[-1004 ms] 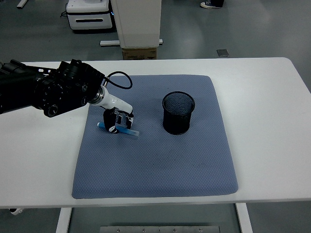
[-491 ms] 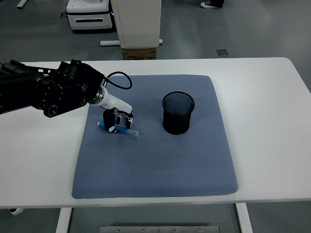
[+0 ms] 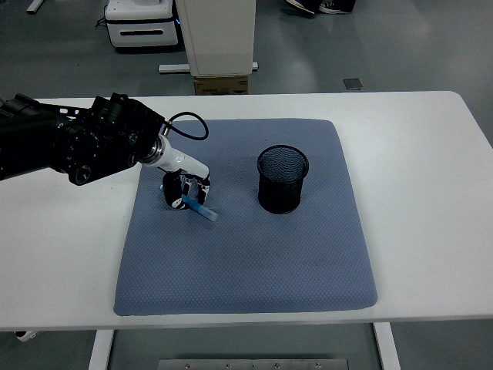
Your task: Left hand places marker in pen holder
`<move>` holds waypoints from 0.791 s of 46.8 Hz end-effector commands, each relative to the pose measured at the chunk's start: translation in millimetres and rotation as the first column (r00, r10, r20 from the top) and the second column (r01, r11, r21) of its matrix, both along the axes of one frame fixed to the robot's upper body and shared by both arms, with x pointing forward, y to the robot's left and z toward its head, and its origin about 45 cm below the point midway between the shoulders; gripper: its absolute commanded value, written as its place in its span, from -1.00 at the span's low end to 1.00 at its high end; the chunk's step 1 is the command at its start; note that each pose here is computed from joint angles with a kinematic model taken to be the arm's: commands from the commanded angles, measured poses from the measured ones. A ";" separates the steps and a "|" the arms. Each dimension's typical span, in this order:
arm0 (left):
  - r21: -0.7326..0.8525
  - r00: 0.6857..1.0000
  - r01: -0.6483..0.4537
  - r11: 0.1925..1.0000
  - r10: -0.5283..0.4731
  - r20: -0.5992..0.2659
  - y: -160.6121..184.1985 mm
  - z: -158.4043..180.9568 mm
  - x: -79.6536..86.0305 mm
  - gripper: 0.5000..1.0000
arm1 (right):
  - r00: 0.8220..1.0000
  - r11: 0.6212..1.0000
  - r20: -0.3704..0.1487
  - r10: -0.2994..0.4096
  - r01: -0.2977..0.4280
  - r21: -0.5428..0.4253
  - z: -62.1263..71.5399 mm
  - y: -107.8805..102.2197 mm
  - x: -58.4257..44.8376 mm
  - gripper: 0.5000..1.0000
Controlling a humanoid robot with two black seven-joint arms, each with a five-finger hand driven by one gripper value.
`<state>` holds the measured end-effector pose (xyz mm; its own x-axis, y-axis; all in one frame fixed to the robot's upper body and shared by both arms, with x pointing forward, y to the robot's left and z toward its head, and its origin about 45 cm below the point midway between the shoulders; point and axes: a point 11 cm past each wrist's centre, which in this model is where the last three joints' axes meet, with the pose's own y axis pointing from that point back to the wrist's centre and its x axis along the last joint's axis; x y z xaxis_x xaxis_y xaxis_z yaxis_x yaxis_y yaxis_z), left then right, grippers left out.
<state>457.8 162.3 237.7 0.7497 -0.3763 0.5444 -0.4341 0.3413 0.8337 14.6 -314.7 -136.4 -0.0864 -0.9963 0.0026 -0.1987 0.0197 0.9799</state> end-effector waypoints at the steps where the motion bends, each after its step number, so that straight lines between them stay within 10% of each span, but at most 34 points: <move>1: 0.000 1.000 -0.003 1.000 0.003 0.004 0.7 0.9 1.2 -0.86 | 1.000 1.000 0.000 0.000 0.000 0.000 0.0 0.0 0.0 1.00; 37: -0.008 1.000 -0.006 1.000 0.006 0.018 1.0 4.4 4.1 -0.69 | 1.000 1.000 0.000 0.000 0.000 0.000 0.0 0.0 0.0 1.00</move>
